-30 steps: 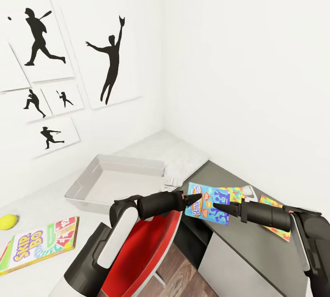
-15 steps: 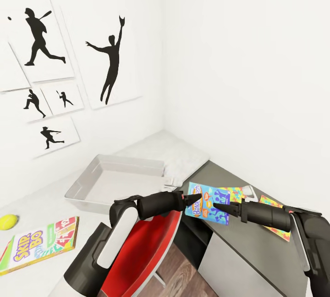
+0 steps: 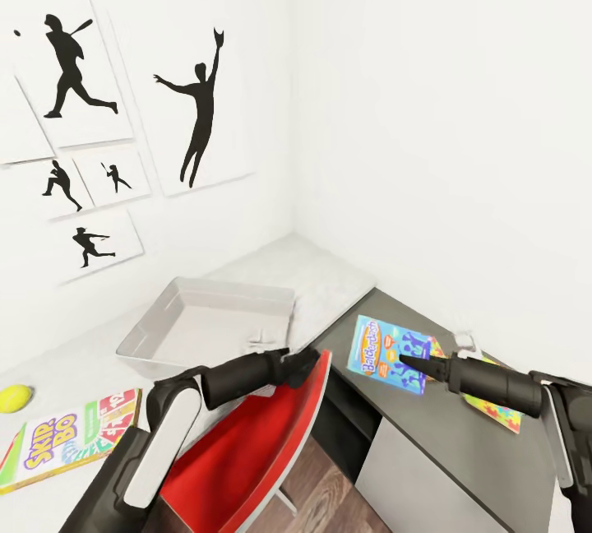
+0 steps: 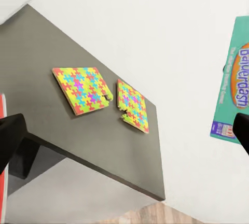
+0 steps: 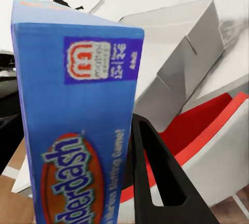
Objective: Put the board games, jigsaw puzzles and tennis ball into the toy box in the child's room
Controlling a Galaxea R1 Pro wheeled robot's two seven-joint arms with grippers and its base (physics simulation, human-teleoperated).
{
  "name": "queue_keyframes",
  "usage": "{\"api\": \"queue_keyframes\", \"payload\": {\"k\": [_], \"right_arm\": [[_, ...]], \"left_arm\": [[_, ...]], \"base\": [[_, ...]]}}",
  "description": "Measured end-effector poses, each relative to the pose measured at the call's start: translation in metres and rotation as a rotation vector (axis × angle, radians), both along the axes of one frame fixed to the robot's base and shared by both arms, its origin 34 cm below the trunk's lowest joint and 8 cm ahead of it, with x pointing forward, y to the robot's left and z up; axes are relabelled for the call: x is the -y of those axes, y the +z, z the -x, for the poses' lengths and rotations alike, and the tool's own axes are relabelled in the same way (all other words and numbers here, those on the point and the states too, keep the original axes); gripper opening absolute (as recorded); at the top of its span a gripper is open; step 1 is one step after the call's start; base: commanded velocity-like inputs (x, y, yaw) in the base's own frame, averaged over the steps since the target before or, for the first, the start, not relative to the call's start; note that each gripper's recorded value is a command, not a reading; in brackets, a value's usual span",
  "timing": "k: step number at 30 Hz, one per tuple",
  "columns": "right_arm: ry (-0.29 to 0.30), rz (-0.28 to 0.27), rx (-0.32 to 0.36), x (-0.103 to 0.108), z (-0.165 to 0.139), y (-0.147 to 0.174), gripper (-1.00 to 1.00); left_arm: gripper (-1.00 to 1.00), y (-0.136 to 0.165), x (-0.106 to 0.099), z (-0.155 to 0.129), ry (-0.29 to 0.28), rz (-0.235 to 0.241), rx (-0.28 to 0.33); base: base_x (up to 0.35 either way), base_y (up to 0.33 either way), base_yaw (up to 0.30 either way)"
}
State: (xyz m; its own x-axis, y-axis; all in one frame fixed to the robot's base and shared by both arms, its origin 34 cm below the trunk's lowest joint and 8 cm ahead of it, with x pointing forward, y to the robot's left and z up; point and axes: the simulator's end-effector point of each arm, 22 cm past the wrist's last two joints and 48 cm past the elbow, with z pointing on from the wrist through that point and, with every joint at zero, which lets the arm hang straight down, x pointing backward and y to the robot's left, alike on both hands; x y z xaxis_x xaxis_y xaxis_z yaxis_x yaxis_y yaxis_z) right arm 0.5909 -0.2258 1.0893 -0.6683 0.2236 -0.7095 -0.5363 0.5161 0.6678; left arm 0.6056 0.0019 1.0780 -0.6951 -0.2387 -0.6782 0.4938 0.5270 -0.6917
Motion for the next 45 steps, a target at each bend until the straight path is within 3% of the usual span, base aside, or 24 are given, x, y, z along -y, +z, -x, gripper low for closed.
{"api": "queue_keyframes", "payload": {"k": [7, 19, 24, 27, 36, 45], "right_arm": [[-0.055, -0.003, 0.011, 0.022, -0.004, 0.005, -1.00], [-0.077, -0.003, 0.016, 0.030, -0.005, 0.006, -1.00], [-0.080, -0.003, 0.017, 0.030, -0.006, 0.006, -1.00], [-0.087, 0.001, 0.022, 0.029, -0.007, 0.005, -1.00], [-0.087, 0.001, 0.027, 0.028, -0.008, 0.005, -1.00], [-0.093, -0.019, -0.033, 0.026, -0.007, 0.002, -1.00]], "left_arm": [[1.00, -0.008, -0.039, -0.011, 0.085, 0.003, -0.015], [1.00, -0.021, -0.076, -0.011, 0.165, 0.034, -0.052], [1.00, -0.017, -0.071, -0.002, 0.139, 0.077, -0.050], [1.00, -0.009, -0.063, 0.007, 0.098, 0.131, -0.038], [1.00, -0.007, -0.058, 0.017, 0.071, 0.165, -0.040], [1.00, -0.006, -0.059, 0.020, 0.067, 0.180, -0.041]], "base": [[0.000, 0.000, 0.000], [0.000, 0.000, 0.000], [0.000, 0.000, 0.000], [0.000, 0.000, 0.000], [0.000, 0.000, 0.000], [0.000, 0.000, 0.024]]}}
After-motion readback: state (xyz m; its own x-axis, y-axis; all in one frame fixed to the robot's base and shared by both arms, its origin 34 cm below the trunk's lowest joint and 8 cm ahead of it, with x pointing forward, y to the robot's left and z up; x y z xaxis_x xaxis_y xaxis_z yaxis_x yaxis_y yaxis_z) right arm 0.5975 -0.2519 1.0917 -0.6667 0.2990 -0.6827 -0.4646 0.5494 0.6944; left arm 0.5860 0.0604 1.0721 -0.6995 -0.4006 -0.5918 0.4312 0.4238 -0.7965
